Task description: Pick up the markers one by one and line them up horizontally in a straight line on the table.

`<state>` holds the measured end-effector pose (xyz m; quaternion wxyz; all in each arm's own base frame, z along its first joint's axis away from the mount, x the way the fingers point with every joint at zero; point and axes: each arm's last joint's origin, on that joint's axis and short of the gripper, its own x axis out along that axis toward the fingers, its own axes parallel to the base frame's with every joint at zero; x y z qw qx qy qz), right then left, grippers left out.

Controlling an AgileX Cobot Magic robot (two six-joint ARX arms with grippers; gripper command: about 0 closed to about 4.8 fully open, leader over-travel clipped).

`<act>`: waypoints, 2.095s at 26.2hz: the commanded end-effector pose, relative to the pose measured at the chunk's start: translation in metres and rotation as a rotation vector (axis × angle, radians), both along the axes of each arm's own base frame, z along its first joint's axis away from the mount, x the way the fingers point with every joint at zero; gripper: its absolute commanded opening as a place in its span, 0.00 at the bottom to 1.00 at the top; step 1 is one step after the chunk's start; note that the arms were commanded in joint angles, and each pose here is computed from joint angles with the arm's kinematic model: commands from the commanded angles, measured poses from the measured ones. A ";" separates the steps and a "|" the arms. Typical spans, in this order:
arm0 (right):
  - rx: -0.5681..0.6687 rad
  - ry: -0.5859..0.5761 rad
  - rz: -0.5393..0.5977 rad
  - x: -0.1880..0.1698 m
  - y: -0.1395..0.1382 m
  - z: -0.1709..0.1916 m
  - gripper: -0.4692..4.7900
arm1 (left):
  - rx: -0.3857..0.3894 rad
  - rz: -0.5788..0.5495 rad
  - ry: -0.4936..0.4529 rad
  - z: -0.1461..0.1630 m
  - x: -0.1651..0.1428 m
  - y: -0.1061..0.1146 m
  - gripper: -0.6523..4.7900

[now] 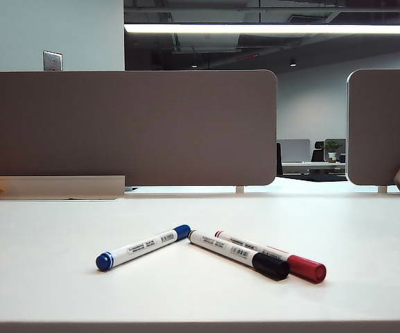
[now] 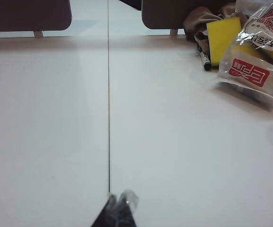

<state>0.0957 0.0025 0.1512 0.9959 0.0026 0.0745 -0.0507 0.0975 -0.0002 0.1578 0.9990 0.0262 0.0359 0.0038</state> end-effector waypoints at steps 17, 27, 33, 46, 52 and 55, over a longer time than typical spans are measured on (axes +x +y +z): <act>-0.001 -0.007 0.006 0.000 0.000 0.001 0.09 | -0.066 -0.030 -0.008 0.001 0.000 -0.001 0.11; 0.207 -0.025 -0.002 0.000 0.001 0.001 0.09 | -0.223 -0.101 0.000 0.002 0.000 -0.003 0.11; 0.286 -0.083 0.117 0.000 0.004 0.013 0.09 | -0.313 -0.176 -0.035 0.021 -0.004 -0.005 0.11; 0.619 -0.233 0.588 -0.038 0.014 0.113 0.09 | -0.325 -0.568 -0.179 0.126 -0.056 -0.015 0.17; 0.634 -0.189 0.781 -0.047 0.018 0.123 0.09 | -0.372 -0.667 -0.160 0.143 -0.071 -0.017 0.16; 0.514 -0.226 0.821 -0.052 0.018 0.130 0.09 | -0.387 -0.593 -0.164 0.151 -0.078 -0.015 0.11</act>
